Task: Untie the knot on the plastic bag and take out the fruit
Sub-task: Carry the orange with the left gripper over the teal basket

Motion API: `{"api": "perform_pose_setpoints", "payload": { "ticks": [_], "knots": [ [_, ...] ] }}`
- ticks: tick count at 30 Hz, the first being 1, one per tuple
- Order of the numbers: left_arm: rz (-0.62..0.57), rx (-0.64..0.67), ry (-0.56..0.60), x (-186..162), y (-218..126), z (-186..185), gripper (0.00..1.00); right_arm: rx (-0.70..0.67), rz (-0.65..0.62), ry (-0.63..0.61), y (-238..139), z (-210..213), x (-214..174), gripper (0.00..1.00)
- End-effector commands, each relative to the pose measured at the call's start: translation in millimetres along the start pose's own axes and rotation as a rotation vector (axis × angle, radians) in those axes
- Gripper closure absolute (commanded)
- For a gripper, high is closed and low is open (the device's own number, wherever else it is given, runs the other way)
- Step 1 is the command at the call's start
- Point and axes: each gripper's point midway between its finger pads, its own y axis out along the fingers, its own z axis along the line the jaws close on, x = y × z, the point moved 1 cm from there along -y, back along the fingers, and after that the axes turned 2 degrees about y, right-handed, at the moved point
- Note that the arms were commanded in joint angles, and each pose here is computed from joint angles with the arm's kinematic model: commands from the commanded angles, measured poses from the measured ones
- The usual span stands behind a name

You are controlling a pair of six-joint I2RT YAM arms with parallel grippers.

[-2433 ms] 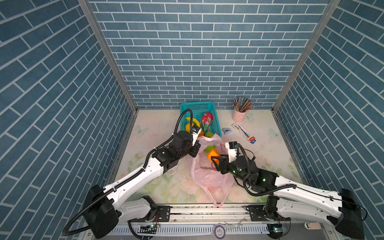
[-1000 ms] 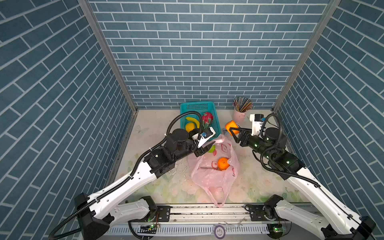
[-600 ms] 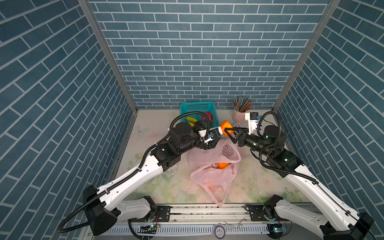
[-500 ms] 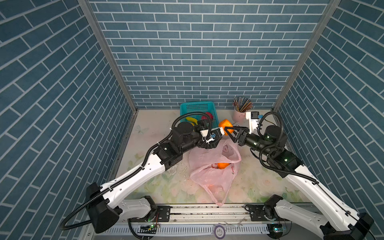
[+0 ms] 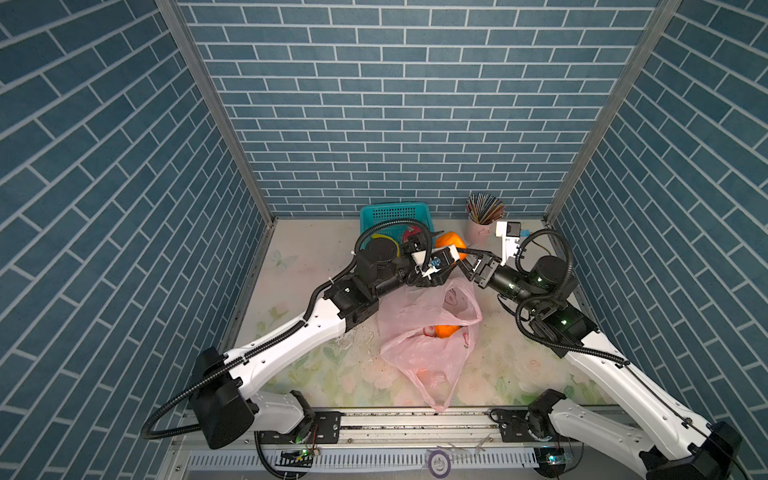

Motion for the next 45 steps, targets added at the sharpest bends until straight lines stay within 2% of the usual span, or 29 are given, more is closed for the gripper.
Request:
{"api": "perform_pose_setpoints", "payload": {
  "ticks": [1,3,5,11,17,22,30,35,45],
  "knots": [
    [-0.037,0.088,0.026,16,0,26,0.36,0.051,0.011,0.039,-5,10,-3,0.56],
    [-0.044,0.086,0.022,18,0,26,0.46,0.047,0.009,0.04,-5,10,-3,0.56],
    [-0.041,0.09,0.018,17,0,27,0.49,0.042,0.01,0.04,-4,9,-3,0.53],
    [0.011,0.148,-0.031,6,-2,40,0.5,0.039,-0.007,0.016,-5,11,1,0.26],
    [0.071,0.21,-0.196,-16,-6,69,0.49,-0.028,-0.118,-0.011,-22,2,13,0.14],
    [0.191,0.242,-0.322,-49,-3,86,0.49,-0.056,-0.136,-0.005,-26,-5,12,0.12],
    [0.367,0.271,-0.51,-110,0,98,0.5,-0.09,-0.091,-0.001,-20,-16,3,0.11],
    [0.516,0.265,-0.641,-148,9,94,0.5,-0.097,-0.068,0.003,-17,-20,-2,0.11],
    [0.678,0.149,-0.884,-216,39,65,0.5,-0.132,-0.036,-0.007,-15,-20,-1,0.11]
  ]
}}
